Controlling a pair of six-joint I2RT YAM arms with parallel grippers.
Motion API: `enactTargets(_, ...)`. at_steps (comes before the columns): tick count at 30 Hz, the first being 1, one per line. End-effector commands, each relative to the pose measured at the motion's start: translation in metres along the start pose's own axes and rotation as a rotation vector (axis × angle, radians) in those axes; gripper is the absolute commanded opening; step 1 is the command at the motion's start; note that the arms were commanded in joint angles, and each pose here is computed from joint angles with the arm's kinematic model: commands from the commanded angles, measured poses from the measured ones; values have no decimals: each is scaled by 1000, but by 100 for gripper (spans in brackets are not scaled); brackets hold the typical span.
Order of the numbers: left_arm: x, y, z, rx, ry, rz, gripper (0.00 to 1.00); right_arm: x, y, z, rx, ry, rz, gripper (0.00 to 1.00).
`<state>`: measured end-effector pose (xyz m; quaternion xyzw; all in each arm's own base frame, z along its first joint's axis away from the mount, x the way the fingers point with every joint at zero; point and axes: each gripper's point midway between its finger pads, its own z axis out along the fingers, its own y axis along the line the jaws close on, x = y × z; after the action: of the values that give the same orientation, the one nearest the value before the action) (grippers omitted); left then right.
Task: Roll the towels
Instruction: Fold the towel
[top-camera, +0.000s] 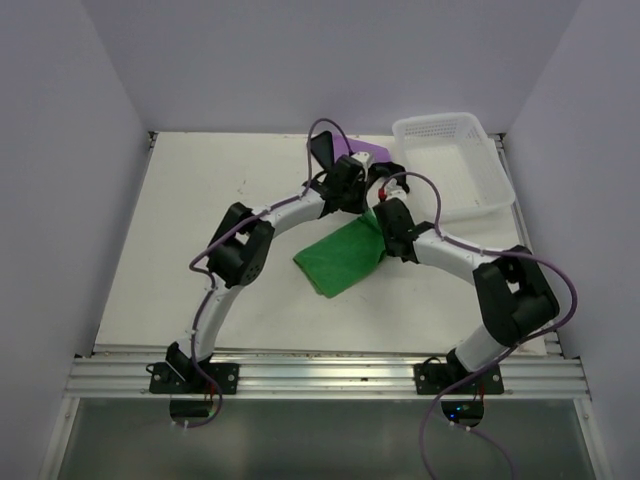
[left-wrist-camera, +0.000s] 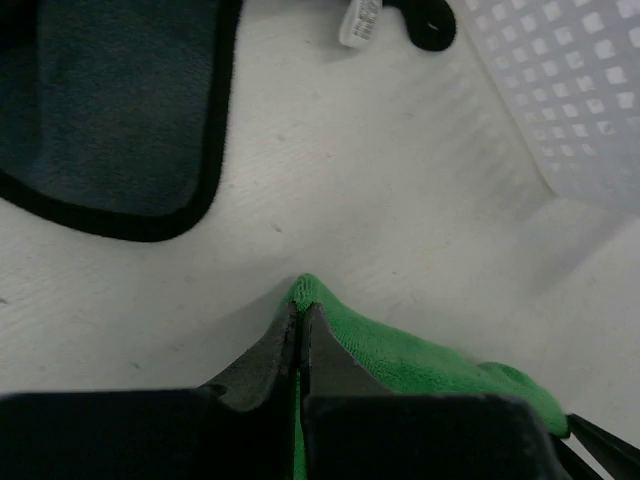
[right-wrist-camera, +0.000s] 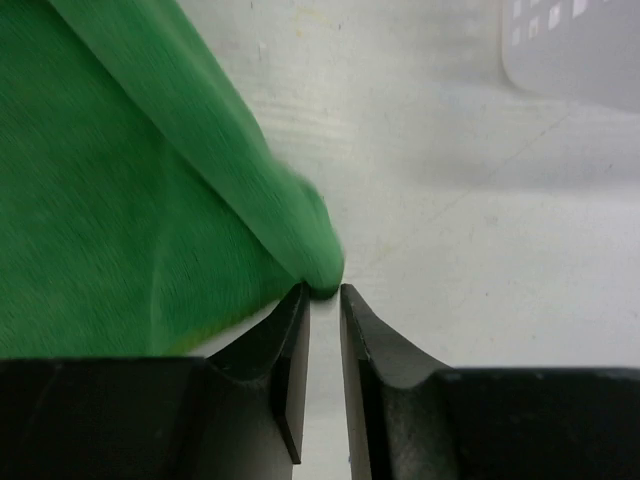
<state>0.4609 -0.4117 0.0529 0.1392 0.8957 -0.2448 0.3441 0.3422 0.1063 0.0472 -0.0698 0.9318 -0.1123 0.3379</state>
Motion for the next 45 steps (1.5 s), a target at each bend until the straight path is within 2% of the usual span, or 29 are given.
enactTargets(1, -42, 61, -2, -127, -132, -6, 0, 29, -9, -16, -25, 84, -71, 23)
enactTargets(6, -37, 67, -1, -127, -128, -9, 0, 26, 6, -29, -146, 54, -33, 32)
enactTargets(9, -28, 69, 0, -123, -115, -15, 0, 13, 9, -41, -184, 7, 14, 33)
enactTargets(16, -16, 64, -12, -80, -122, -48, 0, -62, 18, -70, -258, -127, 123, 26)
enactTargets(20, -14, 61, -13, -60, -130, -49, 0, -100, 32, -69, -300, -145, 228, 21)
enactTargets(23, -12, 60, -13, -51, -124, -45, 0, -118, 51, -64, -365, -140, 253, 21)
enactTargets(25, -17, 57, -19, -49, -129, -40, 22, -126, 56, -65, -388, -141, 254, 23)
enactTargets(26, -23, 59, -23, -66, -145, -39, 38, -126, 57, -62, -384, -134, 245, 24)
enactTargets(30, -40, 59, -55, -80, -195, -28, 52, -124, 61, -70, -432, -132, 191, 23)
enactTargets(31, -56, 58, -72, -100, -240, -28, 55, -115, 70, -73, -489, -105, 168, 23)
enactTargets(33, -67, 62, -88, -108, -270, -36, 69, -103, 80, -79, -558, -82, 146, 23)
enactTargets(35, -70, 69, -107, -139, -249, -42, 79, -71, 93, -78, -590, -30, 109, 23)
enactTargets(38, -79, 80, -136, -183, -278, -45, 87, -35, 118, -83, -624, 5, 41, 24)
enactTargets(39, -71, 89, -140, -207, -265, -48, 88, -23, 126, -81, -624, 27, 16, 24)
enactTargets(40, -80, 90, -157, -227, -298, -48, 88, -8, 139, -84, -639, 44, -23, 24)
enactTargets(42, -68, 100, -171, -264, -279, -61, 90, 2, 154, -79, -650, 49, -26, 24)
enactTargets(44, -74, 98, -201, -269, -327, -77, 91, 15, 167, -77, -667, 56, -54, 23)
enactTargets(45, -62, 101, -207, -278, -316, -80, 91, 17, 172, -75, -666, 58, -65, 23)
